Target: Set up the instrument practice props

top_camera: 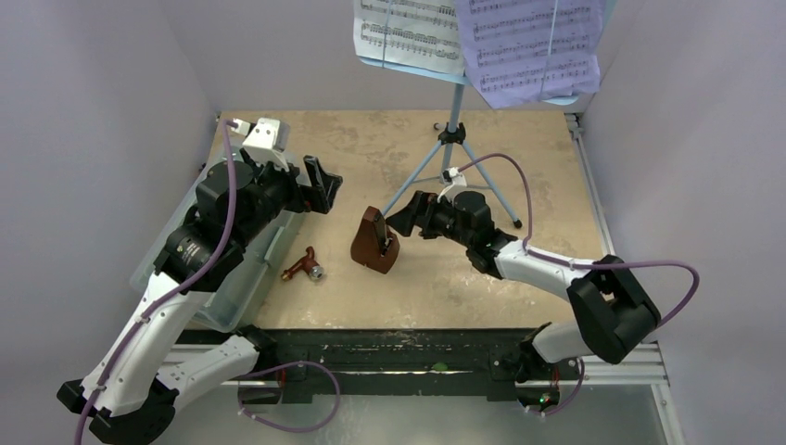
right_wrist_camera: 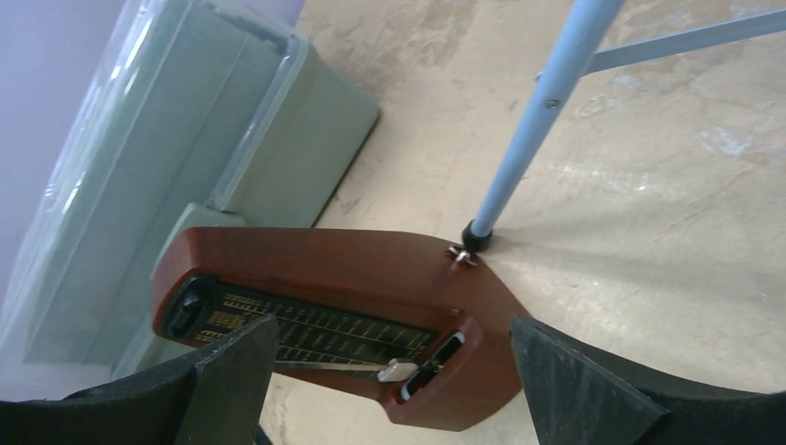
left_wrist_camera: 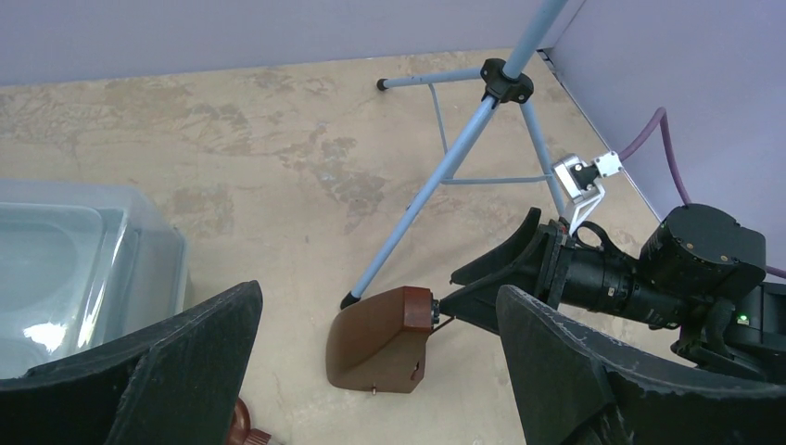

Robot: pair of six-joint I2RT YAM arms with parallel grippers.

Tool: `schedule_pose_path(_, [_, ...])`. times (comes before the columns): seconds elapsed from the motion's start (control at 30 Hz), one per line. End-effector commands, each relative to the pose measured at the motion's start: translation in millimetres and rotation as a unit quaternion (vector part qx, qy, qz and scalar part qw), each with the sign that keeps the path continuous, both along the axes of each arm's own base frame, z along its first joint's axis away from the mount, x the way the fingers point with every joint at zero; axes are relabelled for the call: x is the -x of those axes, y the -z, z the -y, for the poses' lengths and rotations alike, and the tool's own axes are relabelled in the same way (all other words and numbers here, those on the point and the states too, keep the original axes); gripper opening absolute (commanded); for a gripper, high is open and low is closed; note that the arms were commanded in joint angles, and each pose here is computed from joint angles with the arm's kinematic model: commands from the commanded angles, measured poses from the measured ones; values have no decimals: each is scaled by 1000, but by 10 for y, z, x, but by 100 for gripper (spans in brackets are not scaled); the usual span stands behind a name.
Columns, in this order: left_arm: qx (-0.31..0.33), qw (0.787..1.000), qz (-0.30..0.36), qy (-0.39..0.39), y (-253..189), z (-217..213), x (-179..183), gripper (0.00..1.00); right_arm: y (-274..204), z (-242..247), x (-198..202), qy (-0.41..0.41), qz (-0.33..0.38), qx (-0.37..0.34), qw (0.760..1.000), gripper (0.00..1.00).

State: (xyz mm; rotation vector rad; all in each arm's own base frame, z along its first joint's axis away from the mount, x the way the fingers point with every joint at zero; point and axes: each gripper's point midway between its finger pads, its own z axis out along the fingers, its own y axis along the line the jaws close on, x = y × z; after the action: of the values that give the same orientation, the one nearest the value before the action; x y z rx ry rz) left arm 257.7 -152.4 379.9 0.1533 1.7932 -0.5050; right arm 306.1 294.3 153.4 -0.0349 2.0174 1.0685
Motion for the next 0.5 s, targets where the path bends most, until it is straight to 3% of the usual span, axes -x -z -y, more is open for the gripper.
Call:
schedule_pose_path(0.0, [11,1000,14,8,-83,34,10,97,-436,-224,40,-45,42,-58,996,99])
schedule_pose_path(0.3, [4,1000,16,10,-83,27,13,97,-201,-512,535,-149,28,-45,987,95])
schedule_pose_path(0.47, [-2,1000,16,6,-82,-11,34,97,267,-611,1059,-187,-4,6,982,97])
